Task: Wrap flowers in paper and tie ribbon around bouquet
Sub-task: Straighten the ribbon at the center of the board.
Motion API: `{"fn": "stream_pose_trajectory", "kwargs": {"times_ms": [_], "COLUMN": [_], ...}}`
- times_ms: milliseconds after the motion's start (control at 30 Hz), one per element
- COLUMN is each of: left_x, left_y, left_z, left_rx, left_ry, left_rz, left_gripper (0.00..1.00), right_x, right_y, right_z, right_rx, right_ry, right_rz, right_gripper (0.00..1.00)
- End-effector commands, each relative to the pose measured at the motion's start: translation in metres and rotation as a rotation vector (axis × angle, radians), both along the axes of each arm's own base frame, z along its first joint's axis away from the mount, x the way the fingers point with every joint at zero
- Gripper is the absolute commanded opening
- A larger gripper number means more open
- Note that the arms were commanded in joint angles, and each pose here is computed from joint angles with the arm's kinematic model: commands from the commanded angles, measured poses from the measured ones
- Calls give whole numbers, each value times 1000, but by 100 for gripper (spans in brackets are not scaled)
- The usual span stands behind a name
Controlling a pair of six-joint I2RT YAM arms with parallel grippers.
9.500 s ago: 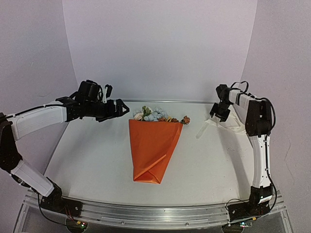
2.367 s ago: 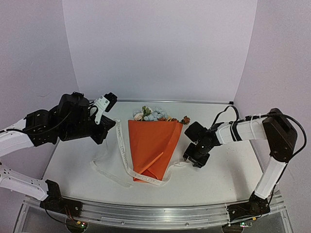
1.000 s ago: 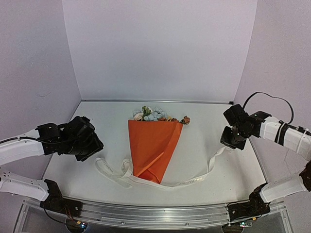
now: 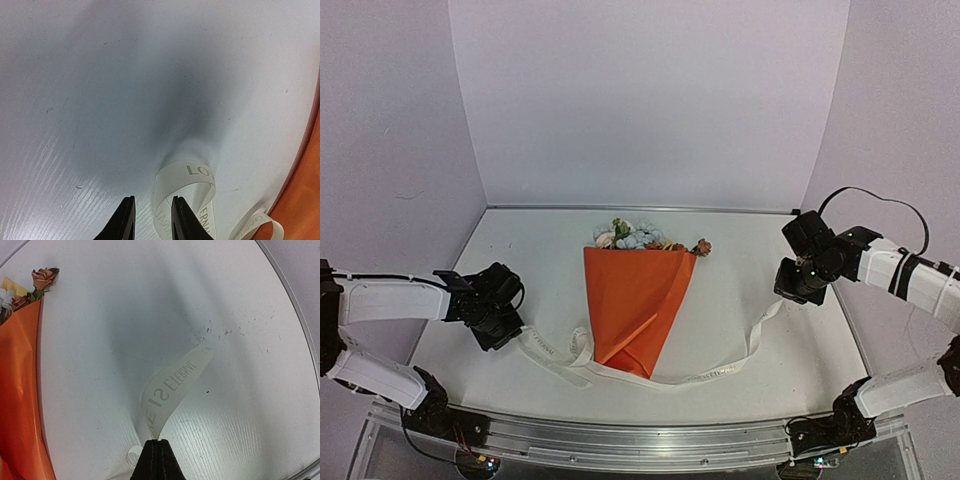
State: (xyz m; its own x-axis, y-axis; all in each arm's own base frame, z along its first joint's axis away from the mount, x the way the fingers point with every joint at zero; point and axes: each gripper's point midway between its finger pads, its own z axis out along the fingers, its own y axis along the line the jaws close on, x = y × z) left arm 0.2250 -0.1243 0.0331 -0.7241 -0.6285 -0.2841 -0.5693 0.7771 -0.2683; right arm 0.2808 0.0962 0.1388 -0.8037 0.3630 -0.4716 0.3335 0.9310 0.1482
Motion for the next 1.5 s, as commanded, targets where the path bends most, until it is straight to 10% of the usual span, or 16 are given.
{"fn": "stream_pose_trajectory", "kwargs": {"times_ms": [0, 433, 733, 1033, 1467], "left_x": [4, 23, 77, 55, 44], "left_y": [-9, 15, 105, 167, 157], "left_z": [-2, -1, 161, 276, 188], "left_rx": [-34, 141, 555, 846, 694], "left_ry": [-12, -54, -394, -593, -502], "left_rz": [-37, 7, 116, 265, 181], "left_gripper": [29, 6, 0, 0, 0], "right_x": [9, 14, 9, -11, -35], "right_y": [1, -2, -29, -76, -111], "right_z": [13, 18, 64, 112, 77], "right_rx": [2, -6, -81, -231, -395], "right_ry": [-35, -45, -125, -183, -30], "right_rz": [0, 0, -6, -62, -117], "right_gripper": [0, 0, 0, 0, 0]}}
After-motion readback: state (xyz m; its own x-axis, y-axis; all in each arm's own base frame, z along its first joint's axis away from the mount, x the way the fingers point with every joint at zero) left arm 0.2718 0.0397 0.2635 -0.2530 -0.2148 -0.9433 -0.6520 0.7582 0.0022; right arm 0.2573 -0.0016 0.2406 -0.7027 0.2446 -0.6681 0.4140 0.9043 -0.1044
